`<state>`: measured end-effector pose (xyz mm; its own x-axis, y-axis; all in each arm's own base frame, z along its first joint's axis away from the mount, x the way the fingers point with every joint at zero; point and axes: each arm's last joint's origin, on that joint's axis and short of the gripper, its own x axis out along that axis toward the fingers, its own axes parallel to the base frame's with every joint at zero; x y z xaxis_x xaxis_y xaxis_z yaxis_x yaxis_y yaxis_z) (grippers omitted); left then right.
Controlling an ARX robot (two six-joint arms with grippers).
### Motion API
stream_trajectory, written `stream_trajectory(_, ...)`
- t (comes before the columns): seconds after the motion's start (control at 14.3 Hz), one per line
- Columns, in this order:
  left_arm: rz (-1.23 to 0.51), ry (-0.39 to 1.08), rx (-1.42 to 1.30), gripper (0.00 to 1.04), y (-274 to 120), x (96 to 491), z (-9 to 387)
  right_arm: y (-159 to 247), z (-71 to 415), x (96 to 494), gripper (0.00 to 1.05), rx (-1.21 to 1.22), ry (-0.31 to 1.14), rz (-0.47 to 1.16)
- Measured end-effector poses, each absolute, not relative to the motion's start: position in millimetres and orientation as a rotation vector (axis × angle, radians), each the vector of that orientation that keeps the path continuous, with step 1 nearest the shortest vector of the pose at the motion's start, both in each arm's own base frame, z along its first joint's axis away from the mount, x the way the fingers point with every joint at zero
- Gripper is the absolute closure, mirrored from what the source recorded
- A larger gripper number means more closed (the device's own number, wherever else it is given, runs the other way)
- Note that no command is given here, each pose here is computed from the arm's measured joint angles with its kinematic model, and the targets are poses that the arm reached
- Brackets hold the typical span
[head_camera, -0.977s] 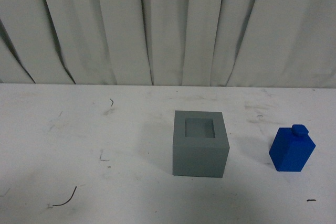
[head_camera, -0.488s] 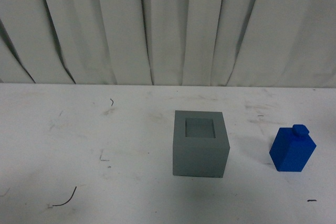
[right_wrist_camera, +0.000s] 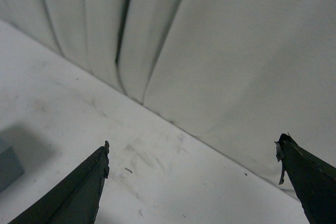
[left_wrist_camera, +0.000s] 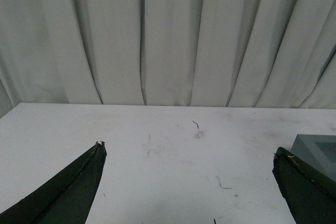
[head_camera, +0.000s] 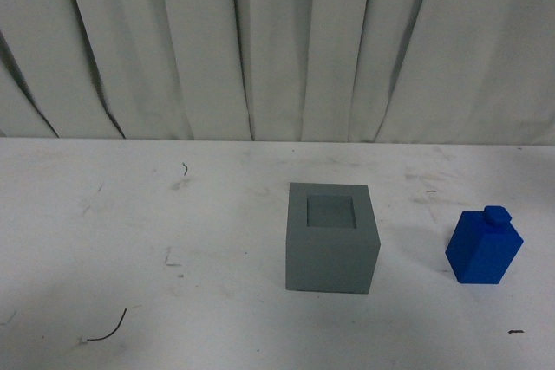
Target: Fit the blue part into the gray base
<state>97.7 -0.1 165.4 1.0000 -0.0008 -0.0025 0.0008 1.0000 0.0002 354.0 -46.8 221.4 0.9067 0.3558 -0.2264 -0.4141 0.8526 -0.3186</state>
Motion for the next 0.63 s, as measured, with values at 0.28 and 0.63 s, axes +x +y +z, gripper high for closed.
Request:
stream_trajectory(0.28,-0.001,0.002,0.0,0.07,0,98,165,-49,216,391,0.06,-0.771,0.389,0.833)
stream_trajectory(0.63,-0.001,0.002,0.0,0.07,0,98,165,-36,202,410,0.06,-0.894,0.568,1.037)
